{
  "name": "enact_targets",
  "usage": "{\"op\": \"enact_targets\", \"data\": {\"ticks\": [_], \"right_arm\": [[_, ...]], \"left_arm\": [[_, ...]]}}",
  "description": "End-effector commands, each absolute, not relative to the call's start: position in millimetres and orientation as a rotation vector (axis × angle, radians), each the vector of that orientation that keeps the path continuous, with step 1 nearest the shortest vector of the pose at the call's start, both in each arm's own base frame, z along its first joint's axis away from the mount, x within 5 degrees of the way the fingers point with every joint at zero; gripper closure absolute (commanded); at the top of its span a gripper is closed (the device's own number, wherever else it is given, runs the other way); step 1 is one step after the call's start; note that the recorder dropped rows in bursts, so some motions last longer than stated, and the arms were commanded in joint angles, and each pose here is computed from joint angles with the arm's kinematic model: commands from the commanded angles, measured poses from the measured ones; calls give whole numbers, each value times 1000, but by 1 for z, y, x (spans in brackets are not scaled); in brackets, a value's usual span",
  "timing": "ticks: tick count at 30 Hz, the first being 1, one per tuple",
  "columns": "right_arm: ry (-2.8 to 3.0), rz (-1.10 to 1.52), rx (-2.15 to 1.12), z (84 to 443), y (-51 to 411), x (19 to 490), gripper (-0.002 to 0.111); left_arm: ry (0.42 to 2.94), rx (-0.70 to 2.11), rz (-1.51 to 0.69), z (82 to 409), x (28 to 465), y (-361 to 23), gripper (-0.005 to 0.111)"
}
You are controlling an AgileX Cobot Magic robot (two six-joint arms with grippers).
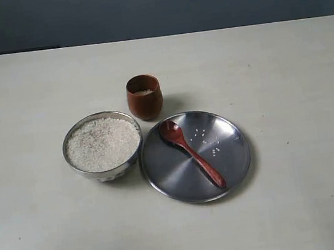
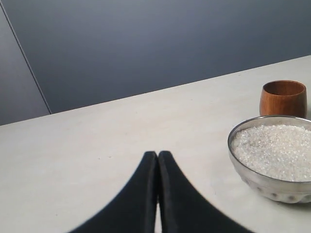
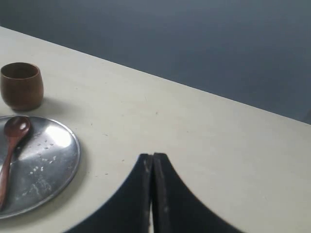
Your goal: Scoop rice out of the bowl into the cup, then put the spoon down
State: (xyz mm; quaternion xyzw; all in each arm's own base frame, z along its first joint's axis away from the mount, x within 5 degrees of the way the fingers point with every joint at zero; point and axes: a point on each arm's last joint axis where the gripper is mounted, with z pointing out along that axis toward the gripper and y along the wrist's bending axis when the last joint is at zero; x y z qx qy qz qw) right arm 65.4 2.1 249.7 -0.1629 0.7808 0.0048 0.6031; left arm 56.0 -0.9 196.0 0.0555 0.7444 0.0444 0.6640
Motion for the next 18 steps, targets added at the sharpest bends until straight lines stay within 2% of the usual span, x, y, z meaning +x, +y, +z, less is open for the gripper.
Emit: {"op": "enact_targets", "data": {"ticks": [1, 8, 18], "right_arm": [[1802, 8, -378, 250, 2, 66, 109], [1802, 8, -378, 250, 2, 66, 109], [1802, 8, -378, 250, 2, 66, 109]], "left_arm": [[1694, 121, 98, 194, 56, -1, 106], [1695, 183, 183, 193, 56, 1, 106], [1717, 86, 93, 192, 55, 1, 106]]}}
